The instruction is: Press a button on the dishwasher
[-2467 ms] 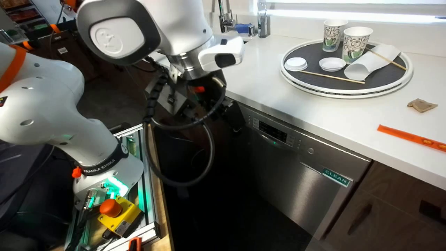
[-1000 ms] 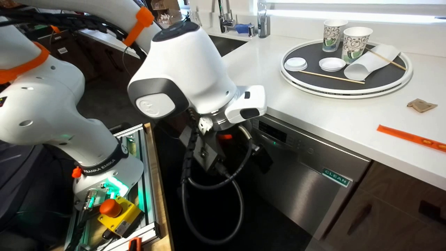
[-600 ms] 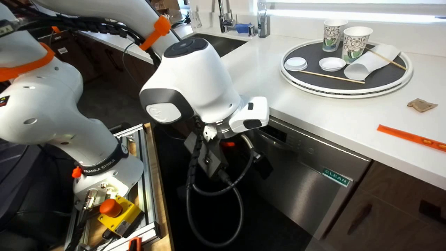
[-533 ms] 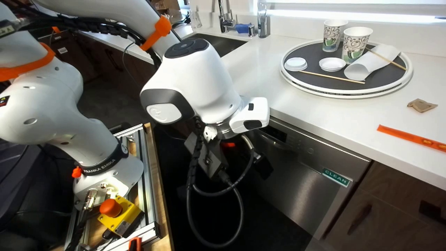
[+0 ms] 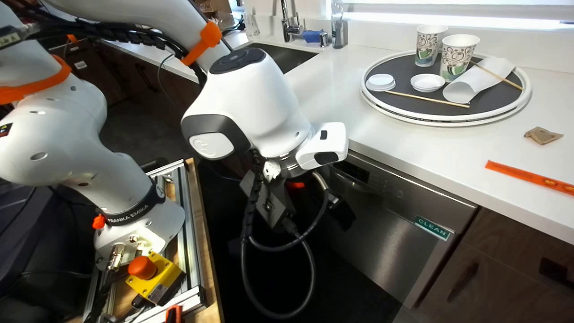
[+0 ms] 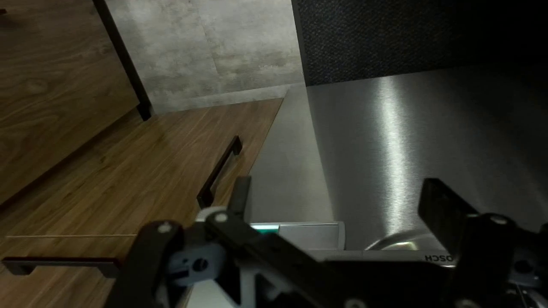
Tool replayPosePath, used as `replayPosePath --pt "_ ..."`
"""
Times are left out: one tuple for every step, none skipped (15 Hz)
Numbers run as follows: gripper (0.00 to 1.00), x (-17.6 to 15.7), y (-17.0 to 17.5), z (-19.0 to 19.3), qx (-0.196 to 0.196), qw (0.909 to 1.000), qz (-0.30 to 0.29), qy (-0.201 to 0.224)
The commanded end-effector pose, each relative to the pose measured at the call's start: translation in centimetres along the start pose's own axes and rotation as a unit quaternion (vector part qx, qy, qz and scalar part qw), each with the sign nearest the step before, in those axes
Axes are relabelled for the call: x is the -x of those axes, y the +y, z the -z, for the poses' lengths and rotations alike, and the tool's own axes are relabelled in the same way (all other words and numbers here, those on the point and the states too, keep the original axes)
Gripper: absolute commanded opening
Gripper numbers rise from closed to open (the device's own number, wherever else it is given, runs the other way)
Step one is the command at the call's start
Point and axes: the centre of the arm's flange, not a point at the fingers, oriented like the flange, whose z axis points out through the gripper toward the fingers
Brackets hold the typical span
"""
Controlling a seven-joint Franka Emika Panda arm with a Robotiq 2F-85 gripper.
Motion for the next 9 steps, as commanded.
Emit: replayPosePath --pt "1.00 -0.4 0.2 -3.5 0.009 0.9999 -0.006 0.000" --pt "1.00 -0.4 0.2 -4.1 0.005 0.9999 -0.009 -0.002" --pt "1.00 -0.5 0.2 -4.9 0.001 0.9999 -0.015 0.000" --pt "1.00 -0.6 0.2 -5.6 -0.002 0.9998 -0.022 0.000" --pt "1.00 -0.8 0.2 -6.2 -0.012 0.9995 -0.028 0.004" --pt "1.00 -1.1 0.2 -6.6 -0.017 0.9992 -0.036 0.006" --pt "1.00 -1.5 0.2 -7.2 -0.020 0.9989 -0.042 0.007" --pt "1.00 -1.8 0.5 -7.7 -0.020 0.9986 -0.048 0.012" --pt "1.00 -2.1 0.7 -8.1 -0.025 0.9981 -0.055 0.015"
